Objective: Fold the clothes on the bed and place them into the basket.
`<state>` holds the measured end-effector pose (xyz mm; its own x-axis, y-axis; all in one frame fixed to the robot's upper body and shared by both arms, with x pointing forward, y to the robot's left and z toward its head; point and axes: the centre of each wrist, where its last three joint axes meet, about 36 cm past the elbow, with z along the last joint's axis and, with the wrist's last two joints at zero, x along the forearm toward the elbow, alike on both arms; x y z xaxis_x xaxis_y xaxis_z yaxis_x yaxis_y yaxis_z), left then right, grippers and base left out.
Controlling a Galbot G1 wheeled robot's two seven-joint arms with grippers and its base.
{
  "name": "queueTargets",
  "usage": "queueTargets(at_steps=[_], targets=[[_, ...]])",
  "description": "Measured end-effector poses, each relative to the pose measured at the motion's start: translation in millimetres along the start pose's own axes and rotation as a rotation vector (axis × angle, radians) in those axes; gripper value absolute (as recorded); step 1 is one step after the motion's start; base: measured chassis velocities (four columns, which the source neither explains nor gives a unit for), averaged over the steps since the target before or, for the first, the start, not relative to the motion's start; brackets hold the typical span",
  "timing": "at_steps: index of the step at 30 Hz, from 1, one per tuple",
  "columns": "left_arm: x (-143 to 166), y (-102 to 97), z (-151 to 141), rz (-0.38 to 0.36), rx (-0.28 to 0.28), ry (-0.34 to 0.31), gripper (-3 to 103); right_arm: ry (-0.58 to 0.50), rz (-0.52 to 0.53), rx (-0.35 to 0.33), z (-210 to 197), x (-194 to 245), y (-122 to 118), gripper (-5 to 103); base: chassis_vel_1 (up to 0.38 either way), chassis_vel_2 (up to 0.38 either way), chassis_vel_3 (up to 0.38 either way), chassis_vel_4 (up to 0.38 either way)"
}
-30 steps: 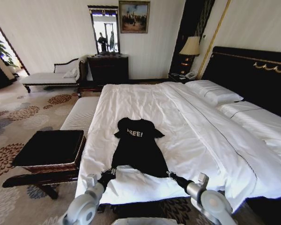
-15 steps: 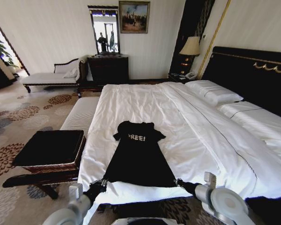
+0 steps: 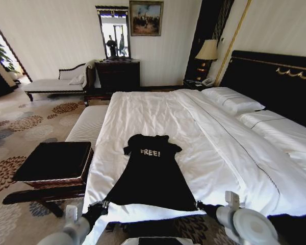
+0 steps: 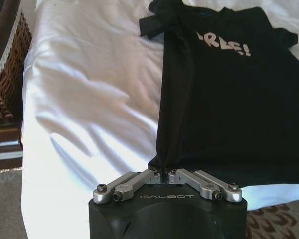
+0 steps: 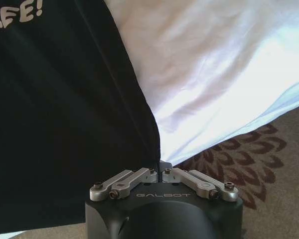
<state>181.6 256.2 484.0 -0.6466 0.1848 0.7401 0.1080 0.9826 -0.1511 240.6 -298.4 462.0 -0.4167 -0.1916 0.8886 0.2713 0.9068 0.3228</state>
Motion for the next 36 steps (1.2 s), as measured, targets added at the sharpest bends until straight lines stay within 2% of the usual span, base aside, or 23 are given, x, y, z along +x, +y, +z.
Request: queueTargets(at_steps=[9, 14, 16, 24, 26, 27, 28, 30, 31, 32, 33, 35, 36], targets=[[6, -4.3, 31, -0.051, -0.032, 0.062, 2, 0.025, 0.049, 0.014, 10, -7, 1, 0, 0.000, 0.000, 0.000, 0.000], [2, -3.7, 44, -0.070, -0.057, 0.070, 2, 0.025, 0.056, 0.029, 12, -16, 0, 0, 0.000, 0.000, 0.000, 0.000], [-7, -7.0, 49, -0.088, -0.083, 0.053, 2, 0.020, 0.042, 0.033, 13, -24, 1, 0, 0.000, 0.000, 0.000, 0.000], [-21, -11.5, 46, -0.107, -0.104, 0.043, 2, 0.001, 0.043, 0.042, 16, -32, 0, 0, 0.000, 0.000, 0.000, 0.000], [-23, -11.6, 46, -0.112, -0.105, 0.048, 2, -0.001, 0.035, 0.040, 16, -32, 0, -3, 0.000, 0.000, 0.000, 0.000], [-24, -12.1, 45, -0.118, -0.106, 0.048, -1, -0.001, 0.022, 0.035, 15, -32, 1, 1, 0.000, 0.000, 0.000, 0.000], [-25, -12.8, 43, -0.123, -0.107, 0.045, 4, 0.000, 0.010, 0.030, 15, -32, 2, 1, 0.000, 0.000, 0.000, 0.000], [-23, -16.4, 37, -0.120, -0.113, 0.042, 14, -0.002, -0.009, 0.026, 14, -31, 6, 12, 0.000, 0.000, 0.000, 0.000], [-23, -16.4, 37, -0.120, -0.113, 0.042, 14, -0.002, -0.009, 0.026, 14, -31, 6, 12, 0.000, 0.000, 0.000, 0.000], [-21, -18.2, 34, -0.116, -0.116, 0.045, 20, -0.002, -0.010, 0.026, 15, -30, 7, 17, 0.000, 0.000, 0.000, 0.000], [-19, -19.4, 34, -0.113, -0.119, 0.052, 20, 0.000, -0.012, 0.024, 15, -30, 8, 22, 0.000, 0.000, 0.000, 0.000], [-15, -20.1, 35, -0.119, -0.130, 0.059, 30, 0.004, -0.012, 0.016, 13, -26, 8, 33, 0.000, 0.000, 0.000, 0.000], [-15, -20.1, 35, -0.119, -0.130, 0.059, 30, 0.004, -0.012, 0.016, 13, -26, 8, 33, 0.000, 0.000, 0.000, 0.000]])
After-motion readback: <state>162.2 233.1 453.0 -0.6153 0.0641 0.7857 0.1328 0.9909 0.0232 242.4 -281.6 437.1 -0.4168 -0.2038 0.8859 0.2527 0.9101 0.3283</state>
